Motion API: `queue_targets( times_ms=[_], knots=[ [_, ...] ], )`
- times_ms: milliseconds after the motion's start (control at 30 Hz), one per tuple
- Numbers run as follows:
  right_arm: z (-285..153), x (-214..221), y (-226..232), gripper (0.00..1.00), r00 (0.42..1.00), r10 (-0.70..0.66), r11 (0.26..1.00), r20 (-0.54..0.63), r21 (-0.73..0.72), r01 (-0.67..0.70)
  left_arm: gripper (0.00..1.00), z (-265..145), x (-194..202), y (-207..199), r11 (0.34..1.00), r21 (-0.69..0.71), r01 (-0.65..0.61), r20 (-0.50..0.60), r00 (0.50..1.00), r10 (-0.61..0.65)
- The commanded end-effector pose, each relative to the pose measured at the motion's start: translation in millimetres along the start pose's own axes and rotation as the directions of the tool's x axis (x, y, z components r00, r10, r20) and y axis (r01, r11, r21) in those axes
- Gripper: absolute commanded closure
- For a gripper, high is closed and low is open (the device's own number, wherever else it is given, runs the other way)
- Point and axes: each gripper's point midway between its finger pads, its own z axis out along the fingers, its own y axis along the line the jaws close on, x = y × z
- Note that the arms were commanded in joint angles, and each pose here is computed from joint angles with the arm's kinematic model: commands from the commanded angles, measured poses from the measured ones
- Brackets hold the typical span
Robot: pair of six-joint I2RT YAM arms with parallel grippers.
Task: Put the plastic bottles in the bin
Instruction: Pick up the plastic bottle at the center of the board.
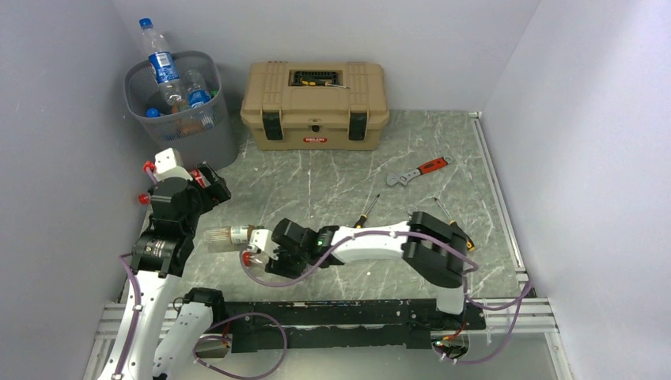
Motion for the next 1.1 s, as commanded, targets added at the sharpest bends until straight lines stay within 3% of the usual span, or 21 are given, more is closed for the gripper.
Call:
queue_targets(
  times_ms=[0,133,200,300,333,400,500,600,733,867,1067],
  knots=[
    [-61.4,-42.4,7.0,0.61,0.983,0.016,0.999,0.181,0.025,-0.021,0.01,-2.0,-13.2,-0.6,1.000,-0.003,0.000,0.053,0.999,0.001],
    [-117.2,-48.8,-11.6,0.66,0.946,0.081,0.980,0.315,0.146,-0.133,0.01,-7.3,-27.0,-7.6,0.999,0.023,0.037,0.091,0.995,-0.039],
    [-150.8,-55.1,-28.8,0.71,0.896,0.117,0.946,0.429,0.225,-0.232,0.00,-10.1,-35.1,-19.7,0.994,0.083,0.065,0.112,0.991,-0.074],
    [-181.0,-56.7,-48.4,0.88,0.801,0.201,0.884,0.563,0.248,-0.396,0.01,-17.2,-38.6,-58.6,0.953,0.288,0.098,0.089,0.988,-0.129],
    [-187.4,-56.6,-52.2,1.00,0.770,0.223,0.867,0.598,0.240,-0.437,0.00,-21.1,-42.5,-76.6,0.918,0.382,0.108,0.089,0.984,-0.153],
    [-198.8,-58.1,-58.9,1.00,0.710,0.252,0.831,0.658,0.229,-0.507,0.01,-30.8,-38.0,-110.4,0.820,0.561,0.117,0.040,0.985,-0.168],
    [-212.1,-57.7,-63.9,1.00,0.619,0.279,0.790,0.734,0.190,-0.583,0.01,-53.6,-22.2,-157.9,0.592,0.802,0.082,-0.043,0.996,-0.080],
    [-227.6,-58.3,-67.9,1.00,0.510,0.294,0.757,0.808,0.128,-0.641,0.01,-67.2,-9.0,-181.0,0.421,0.896,0.139,-0.144,0.989,-0.021],
    [-244.8,-59.6,-69.1,1.00,0.386,0.301,0.737,0.872,0.043,-0.674,0.00,-76.1,4.1,-195.1,0.288,0.934,0.209,-0.226,0.974,0.027],
    [-248.0,-64.8,-65.7,1.00,0.342,0.305,0.749,0.889,-0.002,-0.663,0.01,-89.8,23.8,-216.2,0.203,0.951,0.233,-0.262,0.957,0.126],
    [-247.5,-67.7,-68.9,1.00,0.348,0.282,0.752,0.894,0.019,-0.659,0.01,-100.3,50.6,-238.0,0.208,0.956,0.205,-0.251,0.941,0.227]
  ],
)
